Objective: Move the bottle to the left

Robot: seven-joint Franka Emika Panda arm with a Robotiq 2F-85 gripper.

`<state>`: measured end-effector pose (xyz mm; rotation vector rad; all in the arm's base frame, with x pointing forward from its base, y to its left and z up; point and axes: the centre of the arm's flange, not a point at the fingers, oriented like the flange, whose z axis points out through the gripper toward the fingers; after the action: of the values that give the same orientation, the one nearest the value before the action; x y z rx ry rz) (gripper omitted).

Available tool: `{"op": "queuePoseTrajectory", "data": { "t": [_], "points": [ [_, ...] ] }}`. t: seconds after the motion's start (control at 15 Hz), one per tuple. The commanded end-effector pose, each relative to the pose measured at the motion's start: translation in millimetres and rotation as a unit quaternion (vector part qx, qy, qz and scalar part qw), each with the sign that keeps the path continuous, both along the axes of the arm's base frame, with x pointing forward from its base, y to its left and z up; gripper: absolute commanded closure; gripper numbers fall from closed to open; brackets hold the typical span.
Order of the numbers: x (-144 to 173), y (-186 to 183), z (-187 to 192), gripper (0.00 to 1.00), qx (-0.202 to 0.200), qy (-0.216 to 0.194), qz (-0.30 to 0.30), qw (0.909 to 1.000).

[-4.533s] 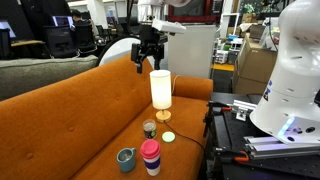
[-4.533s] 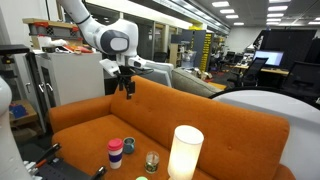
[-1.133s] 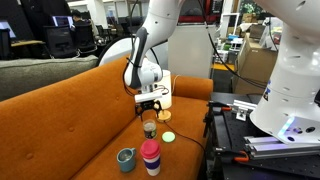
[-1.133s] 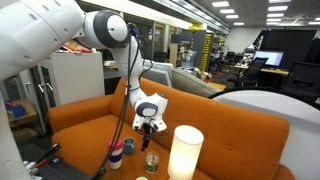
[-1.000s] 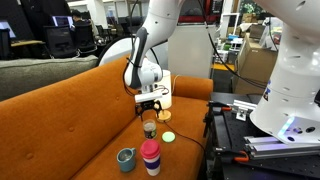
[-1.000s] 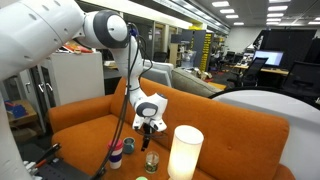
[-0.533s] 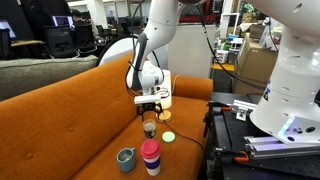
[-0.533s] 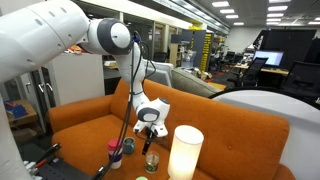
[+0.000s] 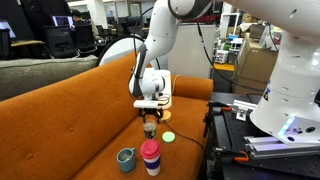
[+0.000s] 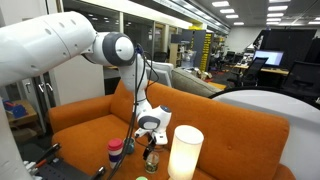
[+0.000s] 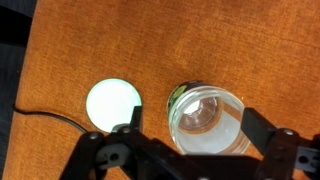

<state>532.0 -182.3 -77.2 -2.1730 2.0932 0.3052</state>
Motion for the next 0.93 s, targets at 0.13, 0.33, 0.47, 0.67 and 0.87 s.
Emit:
{"op": "queuePoseTrajectory", "data": {
  "t": [0.13,0.33,0.47,0.67,0.87],
  "points": [
    [3,-9,-16,0.0,-0.025,0.004,-0.061,0.9978],
    [-6,-10,-24,0.0,-0.018,0.015,-0.079,0.9966],
    [-7,-10,-29,0.0,-0.019,0.02,-0.088,0.9957],
    [-2,-16,-39,0.01,-0.028,0.024,-0.098,0.9945],
    [3,-21,-49,0.29,-0.027,0.028,-0.11,0.9932]
  ]
}}
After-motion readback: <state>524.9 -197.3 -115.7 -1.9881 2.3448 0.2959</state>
